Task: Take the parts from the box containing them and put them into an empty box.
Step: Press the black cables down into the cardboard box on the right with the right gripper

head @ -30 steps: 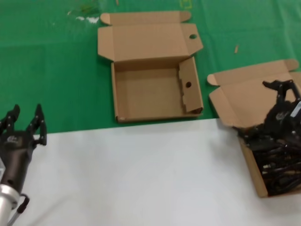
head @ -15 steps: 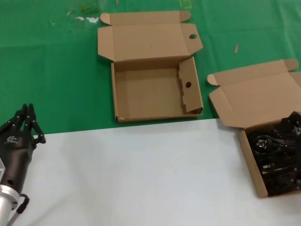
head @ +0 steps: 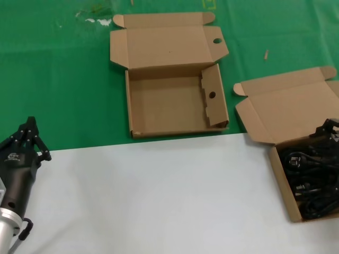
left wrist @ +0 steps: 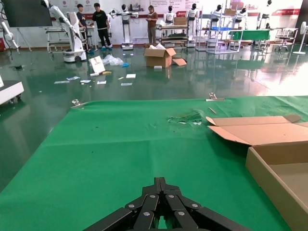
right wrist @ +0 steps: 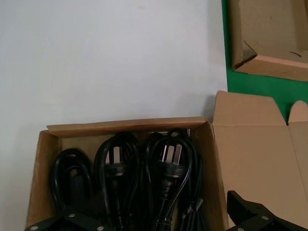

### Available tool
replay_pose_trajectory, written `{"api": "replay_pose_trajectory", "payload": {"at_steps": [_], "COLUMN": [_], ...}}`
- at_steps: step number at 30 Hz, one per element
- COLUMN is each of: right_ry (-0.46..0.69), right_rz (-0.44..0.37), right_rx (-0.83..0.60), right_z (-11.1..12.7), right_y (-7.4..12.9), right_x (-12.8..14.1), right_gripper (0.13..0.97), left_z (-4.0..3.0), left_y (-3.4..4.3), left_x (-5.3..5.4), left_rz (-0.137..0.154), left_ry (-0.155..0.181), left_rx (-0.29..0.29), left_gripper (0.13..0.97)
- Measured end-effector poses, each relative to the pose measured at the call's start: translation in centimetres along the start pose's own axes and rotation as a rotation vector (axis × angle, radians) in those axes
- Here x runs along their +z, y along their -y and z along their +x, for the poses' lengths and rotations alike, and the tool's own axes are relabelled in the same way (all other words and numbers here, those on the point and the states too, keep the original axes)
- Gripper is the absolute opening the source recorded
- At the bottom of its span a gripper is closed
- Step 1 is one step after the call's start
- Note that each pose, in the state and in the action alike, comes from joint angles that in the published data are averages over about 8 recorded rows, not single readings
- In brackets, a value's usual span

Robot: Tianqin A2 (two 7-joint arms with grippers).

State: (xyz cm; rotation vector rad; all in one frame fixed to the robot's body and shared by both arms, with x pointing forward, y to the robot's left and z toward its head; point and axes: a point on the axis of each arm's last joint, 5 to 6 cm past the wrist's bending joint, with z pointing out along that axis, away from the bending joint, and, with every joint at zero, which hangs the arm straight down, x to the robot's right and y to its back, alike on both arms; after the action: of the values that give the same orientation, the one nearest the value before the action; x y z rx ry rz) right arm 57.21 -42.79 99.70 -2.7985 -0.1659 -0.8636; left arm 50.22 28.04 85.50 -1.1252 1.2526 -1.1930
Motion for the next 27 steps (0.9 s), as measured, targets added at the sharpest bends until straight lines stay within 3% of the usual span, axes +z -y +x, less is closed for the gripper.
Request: {"api": "replay_pose_trajectory", "payload": {"at_steps": [5,9,27], "right_ry": [0.002,0.0,0.003], "right_rz": [-0.007,-0.01,-0.011], "right_rx": [-0.012,-0.012,0.017], "right_z": [0.6,0.8,1.6], "right_y": [0.0,-0.3,-1.5], "right_x": [0.8,1.6,3.7], "right_gripper": [0.85,0.85,0.489], "left_z": [0.0,0.0,0.0], "left_y": [0.0,0.0,0.0], "left_x": [0.0,0.0,0.0], "left_rz": [0.0,0.0,0.0], "left_ry": [0.0,0.0,0.0], "left_rx": [0.0,0.0,0.0], "left_gripper": [0.14,0.14,0.14]}}
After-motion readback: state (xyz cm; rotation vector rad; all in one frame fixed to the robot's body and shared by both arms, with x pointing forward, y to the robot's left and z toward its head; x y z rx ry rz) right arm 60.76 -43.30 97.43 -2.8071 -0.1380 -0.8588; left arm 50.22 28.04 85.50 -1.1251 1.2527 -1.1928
